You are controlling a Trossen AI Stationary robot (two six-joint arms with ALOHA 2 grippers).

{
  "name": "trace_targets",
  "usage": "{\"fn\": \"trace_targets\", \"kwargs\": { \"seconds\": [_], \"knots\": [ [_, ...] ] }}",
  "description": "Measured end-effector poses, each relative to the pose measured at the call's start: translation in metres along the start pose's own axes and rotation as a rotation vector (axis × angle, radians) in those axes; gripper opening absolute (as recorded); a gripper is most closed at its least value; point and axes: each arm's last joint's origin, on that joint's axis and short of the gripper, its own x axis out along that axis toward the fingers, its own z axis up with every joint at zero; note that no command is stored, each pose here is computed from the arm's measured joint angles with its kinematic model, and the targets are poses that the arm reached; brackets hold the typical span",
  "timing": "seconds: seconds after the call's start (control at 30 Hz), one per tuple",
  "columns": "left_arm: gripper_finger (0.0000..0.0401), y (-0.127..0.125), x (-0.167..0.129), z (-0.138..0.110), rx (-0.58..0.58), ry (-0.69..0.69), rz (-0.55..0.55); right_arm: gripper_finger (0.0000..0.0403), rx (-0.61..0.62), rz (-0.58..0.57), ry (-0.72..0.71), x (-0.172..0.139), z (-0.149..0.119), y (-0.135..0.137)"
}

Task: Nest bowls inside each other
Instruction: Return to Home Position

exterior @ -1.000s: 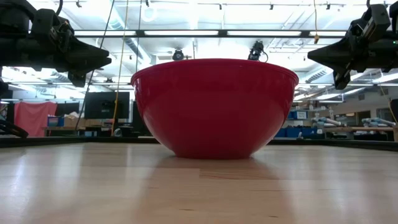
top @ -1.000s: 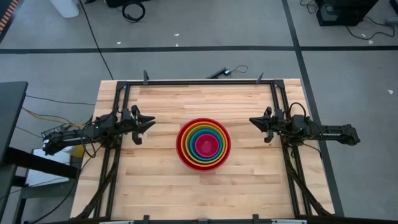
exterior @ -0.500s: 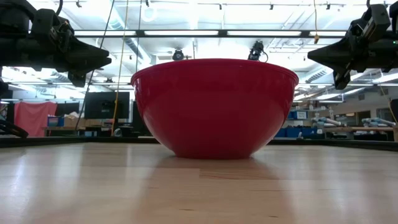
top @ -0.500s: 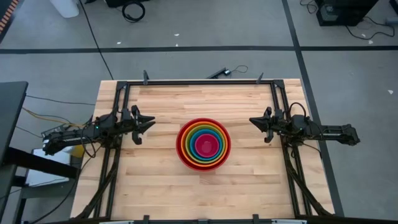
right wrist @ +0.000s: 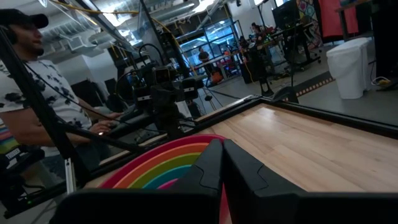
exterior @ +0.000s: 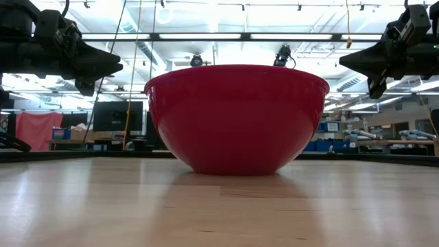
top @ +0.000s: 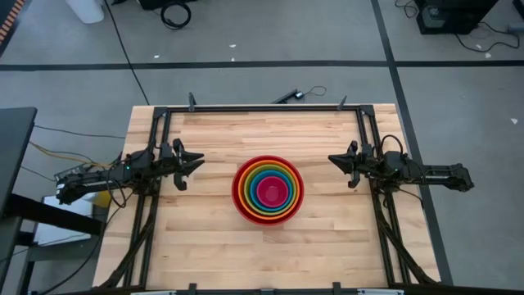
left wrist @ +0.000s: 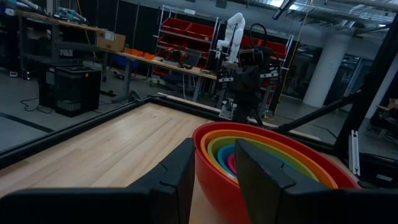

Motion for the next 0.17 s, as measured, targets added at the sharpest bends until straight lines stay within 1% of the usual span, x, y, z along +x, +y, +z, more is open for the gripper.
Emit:
{"fn": "trace_targets", "kwargs": {
  "seconds": [0.17],
  "knots": [
    [0.0117, 0.0, 0.0, 0.0, 0.0, 0.0, 0.0, 0.0019, 0.0, 0.0, 0.0, 0.0, 0.0, 0.0]
  ]
}}
